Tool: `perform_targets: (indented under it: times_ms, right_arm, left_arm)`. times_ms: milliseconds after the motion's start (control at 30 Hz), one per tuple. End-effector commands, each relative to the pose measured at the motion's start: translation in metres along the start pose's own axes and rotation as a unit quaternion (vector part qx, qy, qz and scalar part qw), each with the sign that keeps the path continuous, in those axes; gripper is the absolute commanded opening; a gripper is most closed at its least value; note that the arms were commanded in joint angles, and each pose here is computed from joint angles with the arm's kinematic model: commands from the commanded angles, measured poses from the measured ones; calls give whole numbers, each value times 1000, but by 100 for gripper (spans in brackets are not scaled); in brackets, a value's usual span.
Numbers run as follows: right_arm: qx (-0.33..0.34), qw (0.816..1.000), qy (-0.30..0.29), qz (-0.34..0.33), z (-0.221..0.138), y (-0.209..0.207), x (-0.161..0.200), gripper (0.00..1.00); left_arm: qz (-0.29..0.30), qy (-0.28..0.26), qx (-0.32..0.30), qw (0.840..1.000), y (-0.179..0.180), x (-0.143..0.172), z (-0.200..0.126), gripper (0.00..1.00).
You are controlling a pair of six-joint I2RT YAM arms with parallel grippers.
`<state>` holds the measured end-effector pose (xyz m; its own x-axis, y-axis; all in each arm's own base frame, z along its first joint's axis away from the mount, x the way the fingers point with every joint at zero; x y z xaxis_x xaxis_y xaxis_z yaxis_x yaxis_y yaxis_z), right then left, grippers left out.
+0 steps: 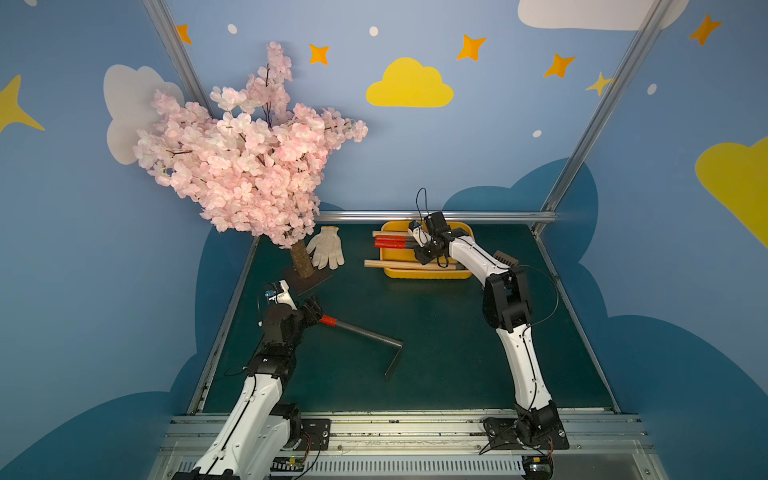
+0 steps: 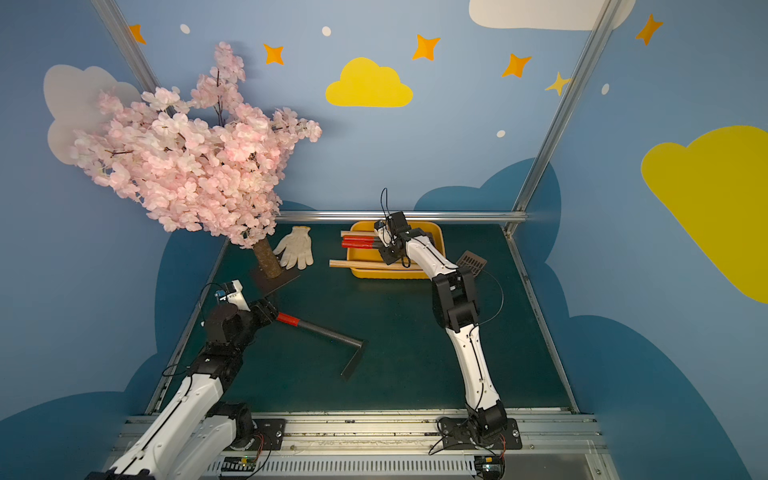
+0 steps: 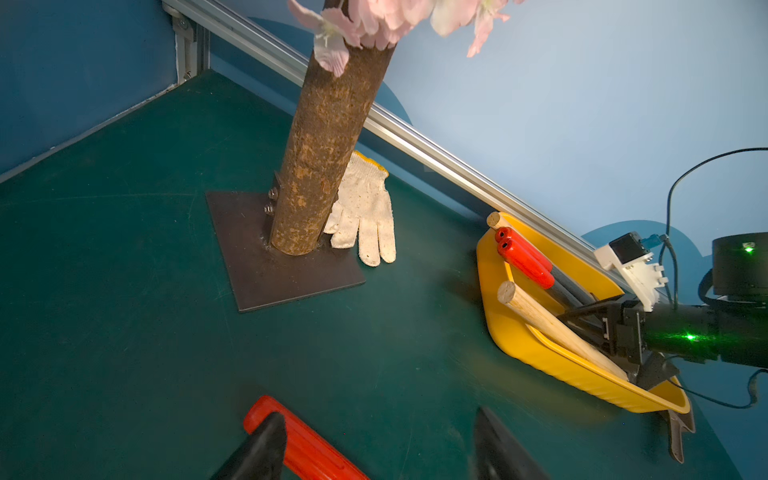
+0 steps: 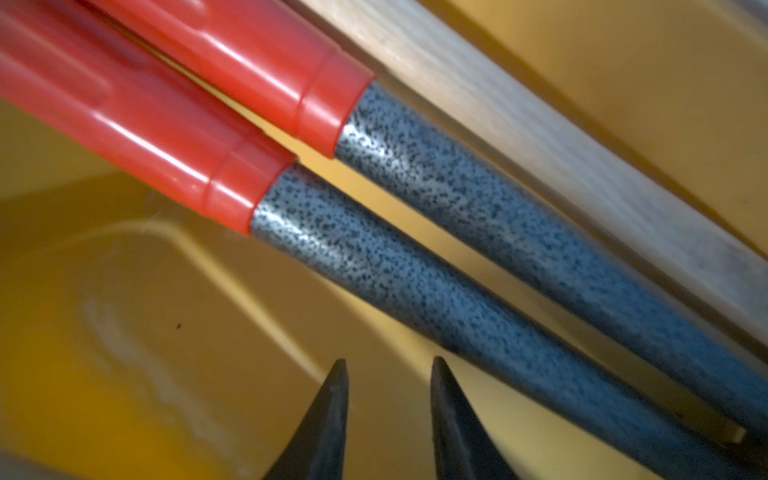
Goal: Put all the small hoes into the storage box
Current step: Place the hoe in the storage box, then pick up the hoe from the center of the board.
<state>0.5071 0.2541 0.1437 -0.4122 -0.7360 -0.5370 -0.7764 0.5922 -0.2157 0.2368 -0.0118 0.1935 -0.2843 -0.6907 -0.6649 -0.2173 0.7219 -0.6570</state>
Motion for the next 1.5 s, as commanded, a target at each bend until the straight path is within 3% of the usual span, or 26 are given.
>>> perform_targets:
  times_ms: [0, 167, 367, 500, 700, 767, 900, 1100, 1467]
  right_arm:
    - [47, 998, -41, -6, -58, -9, -30, 34]
    - [78, 996, -47, 3, -104, 1, -37, 33]
    - [51, 998, -20, 32, -139, 58, -26, 30]
    - [-70, 997, -5, -3, -148, 113, -5, 29]
    - [-151, 976, 98, 120, -148, 145, 30, 24]
    - [-165, 977, 97, 98, -150, 169, 33, 25]
    - [-194, 978, 79, -7, -154, 219, 29, 29]
    - [-226, 967, 82, -83, -141, 254, 24, 32]
    - [-276, 947, 103, -131, -108, 287, 38, 37]
  left_arm:
    - [3, 0, -2, 1000, 3, 2, 0, 71]
    - [-3, 0, -2, 1000, 6, 5, 0, 71]
    - [-13, 3, 1, 1000, 10, 10, 4, 71]
    - [-14, 15, 10, 1000, 10, 14, 8, 71]
    - [-9, 30, 16, 999, 11, 17, 16, 71]
    - [-11, 42, 23, 999, 11, 19, 21, 71]
    - [-21, 58, 38, 997, 10, 23, 29, 71]
    - [-21, 68, 49, 996, 6, 23, 28, 71]
    - [-24, 72, 40, 996, 12, 20, 22, 71]
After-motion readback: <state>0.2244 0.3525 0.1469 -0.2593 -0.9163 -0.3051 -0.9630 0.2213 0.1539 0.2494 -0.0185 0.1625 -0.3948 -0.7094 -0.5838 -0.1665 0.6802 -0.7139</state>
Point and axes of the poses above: each gripper's point midway between its finger pads, its own z axis out along the fingers, its own y axis along the line the jaws close on, x = y × z, the point moved 8 cm from there along -z, back along the fingers, and after that the axes turned 15 degrees about -z, right-handed, at the moved point
